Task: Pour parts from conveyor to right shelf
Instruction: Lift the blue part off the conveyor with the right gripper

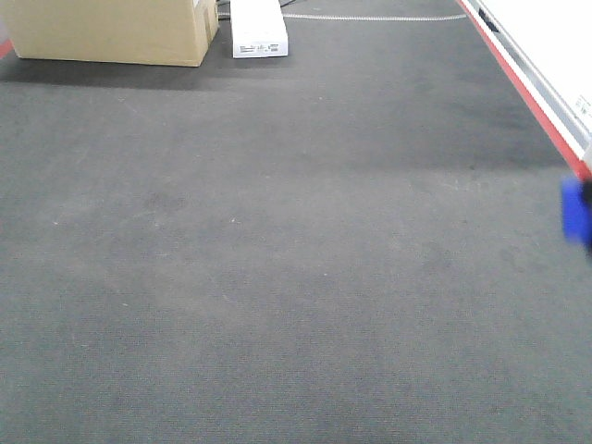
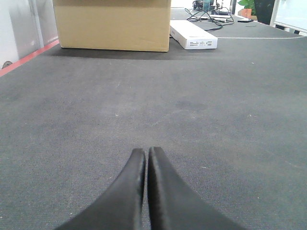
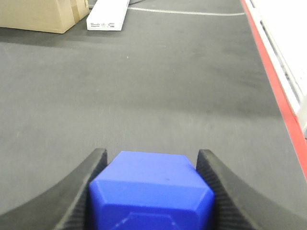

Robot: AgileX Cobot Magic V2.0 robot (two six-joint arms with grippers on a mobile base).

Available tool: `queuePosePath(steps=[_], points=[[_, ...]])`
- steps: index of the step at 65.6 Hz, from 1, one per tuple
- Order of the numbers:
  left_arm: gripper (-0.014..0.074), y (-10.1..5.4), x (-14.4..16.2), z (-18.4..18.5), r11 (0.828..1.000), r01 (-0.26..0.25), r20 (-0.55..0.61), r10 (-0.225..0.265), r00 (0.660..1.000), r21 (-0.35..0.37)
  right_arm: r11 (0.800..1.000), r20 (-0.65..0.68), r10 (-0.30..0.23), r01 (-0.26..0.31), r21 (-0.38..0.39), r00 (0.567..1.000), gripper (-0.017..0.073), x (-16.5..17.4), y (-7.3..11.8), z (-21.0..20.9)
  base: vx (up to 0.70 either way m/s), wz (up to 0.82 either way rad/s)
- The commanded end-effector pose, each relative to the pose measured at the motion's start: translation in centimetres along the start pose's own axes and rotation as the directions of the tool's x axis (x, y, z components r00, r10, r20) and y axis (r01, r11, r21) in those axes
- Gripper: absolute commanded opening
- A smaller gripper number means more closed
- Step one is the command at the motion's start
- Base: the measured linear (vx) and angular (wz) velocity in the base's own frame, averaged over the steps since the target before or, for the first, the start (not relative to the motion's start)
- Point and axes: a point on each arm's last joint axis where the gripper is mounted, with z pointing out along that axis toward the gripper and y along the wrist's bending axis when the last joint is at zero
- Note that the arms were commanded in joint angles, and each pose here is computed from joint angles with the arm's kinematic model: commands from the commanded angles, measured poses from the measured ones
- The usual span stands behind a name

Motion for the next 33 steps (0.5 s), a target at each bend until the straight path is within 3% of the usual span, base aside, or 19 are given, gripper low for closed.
queuePosePath(steps=[1, 18, 33], points=[[-0.0006, 0.0, -1.3, -0.3, 1.0, 0.016, 0.102, -0.017, 0.995, 0.003, 1.0, 0.139, -0.007, 0.005, 0.019, 0.99, -0.0005, 1.3, 0.0, -2.1, 0.0, 0.0], [-0.0006, 0.0, -1.3, -0.3, 1.0, 0.016, 0.102, -0.017, 0.995, 0.003, 1.0, 0.198, -0.012, 0.008, 0.02, 0.98, -0.0005, 5.4, 0.3, -5.0, 0.0, 0.0], [-0.0006, 0.0, -1.3, -0.3, 1.0, 0.016, 0.102, -0.017, 0.995, 0.003, 1.0, 0.173, -0.009, 0.007, 0.015, 0.985, -0.0005, 5.8, 0.4, -5.0, 0.0, 0.0]])
